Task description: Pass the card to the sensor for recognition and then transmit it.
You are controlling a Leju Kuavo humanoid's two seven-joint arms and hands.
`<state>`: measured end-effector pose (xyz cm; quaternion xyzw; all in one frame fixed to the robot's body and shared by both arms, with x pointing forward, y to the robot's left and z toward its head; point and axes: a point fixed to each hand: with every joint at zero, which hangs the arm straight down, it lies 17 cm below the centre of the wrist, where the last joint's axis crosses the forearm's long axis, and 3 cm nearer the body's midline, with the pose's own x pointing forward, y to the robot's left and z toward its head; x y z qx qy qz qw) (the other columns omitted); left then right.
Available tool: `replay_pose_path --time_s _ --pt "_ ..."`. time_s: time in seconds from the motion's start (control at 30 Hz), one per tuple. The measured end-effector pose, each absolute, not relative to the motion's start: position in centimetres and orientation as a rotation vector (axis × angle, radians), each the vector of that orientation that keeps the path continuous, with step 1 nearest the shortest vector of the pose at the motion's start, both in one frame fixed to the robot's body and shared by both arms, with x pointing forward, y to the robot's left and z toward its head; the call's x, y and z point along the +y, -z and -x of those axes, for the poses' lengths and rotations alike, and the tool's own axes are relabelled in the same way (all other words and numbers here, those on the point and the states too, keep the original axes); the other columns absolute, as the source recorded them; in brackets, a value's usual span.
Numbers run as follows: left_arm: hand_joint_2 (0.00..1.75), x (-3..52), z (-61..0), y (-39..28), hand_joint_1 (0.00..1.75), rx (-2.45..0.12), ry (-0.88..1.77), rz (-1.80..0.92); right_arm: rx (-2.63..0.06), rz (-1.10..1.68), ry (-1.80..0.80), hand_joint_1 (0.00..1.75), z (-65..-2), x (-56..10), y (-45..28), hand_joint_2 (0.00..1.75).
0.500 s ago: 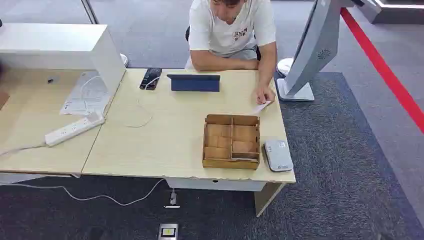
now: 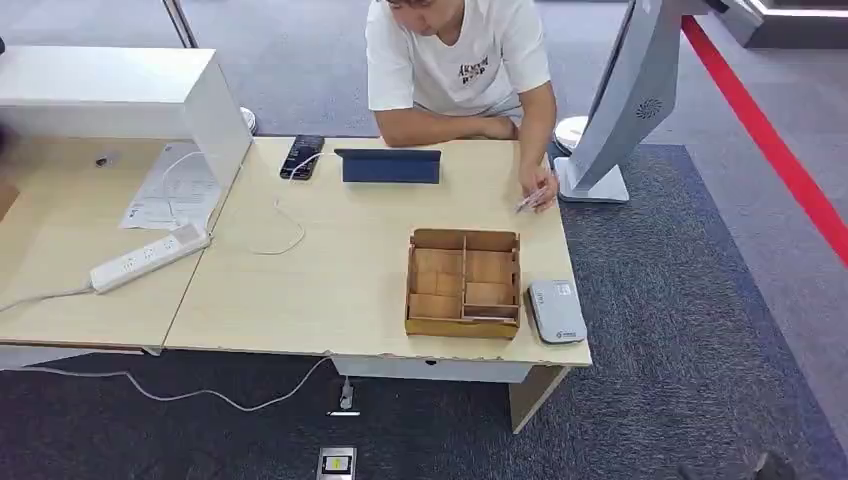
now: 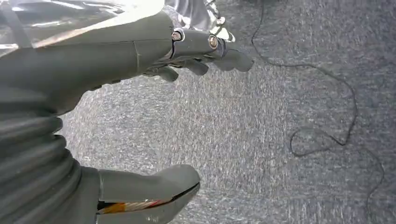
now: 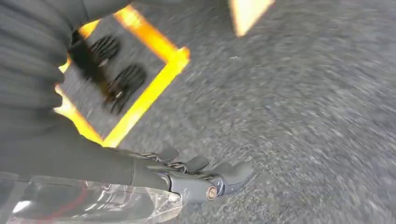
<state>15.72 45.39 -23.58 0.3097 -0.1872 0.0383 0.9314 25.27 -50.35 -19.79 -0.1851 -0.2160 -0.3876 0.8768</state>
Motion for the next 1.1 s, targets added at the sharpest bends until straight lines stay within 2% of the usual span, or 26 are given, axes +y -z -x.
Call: replay_pose_path --time_s 0.3,0.4,0.6,0.67,0.8,0.93,1.1 --pt "1.75 45.4 -15.7 23.6 0.0 -0.378 -0.075 -0.631 -0.597 0.401 0.987 0.0 -31.2 -52.4 15.8 1.75" --pt "1.75 45.4 -15.7 23.6 0.0 -0.377 -0.084 -0.63 -0.715 0.486 1.063 0.0 -32.8 -54.8 13.2 1.75" --pt "1.75 45.1 -16.3 23.4 0.0 -0.396 -0.074 -0.639 -1.116 0.68 1.253 0.0 -39.3 -62.3 0.0 1.75" --pt "1.75 44.9 -16.4 23.4 0.0 -0.405 -0.06 -0.638 -1.247 0.737 1.234 0.0 -41.5 -64.1 -5.9 1.75" --pt "1.75 44.3 -17.0 23.4 0.0 -0.431 -0.035 -0.623 -1.571 0.795 1.069 0.0 -46.0 -63.5 -18.5 1.75" --pt "1.75 43.6 -17.7 23.4 0.0 -0.469 0.006 -0.599 -1.888 0.814 0.766 0.0 -49.9 -57.4 -29.8 1.75" --pt "1.75 43.2 -18.1 23.3 0.0 -0.488 0.048 -0.587 -2.052 0.722 0.394 0.0 -53.5 -48.8 -35.1 1.75"
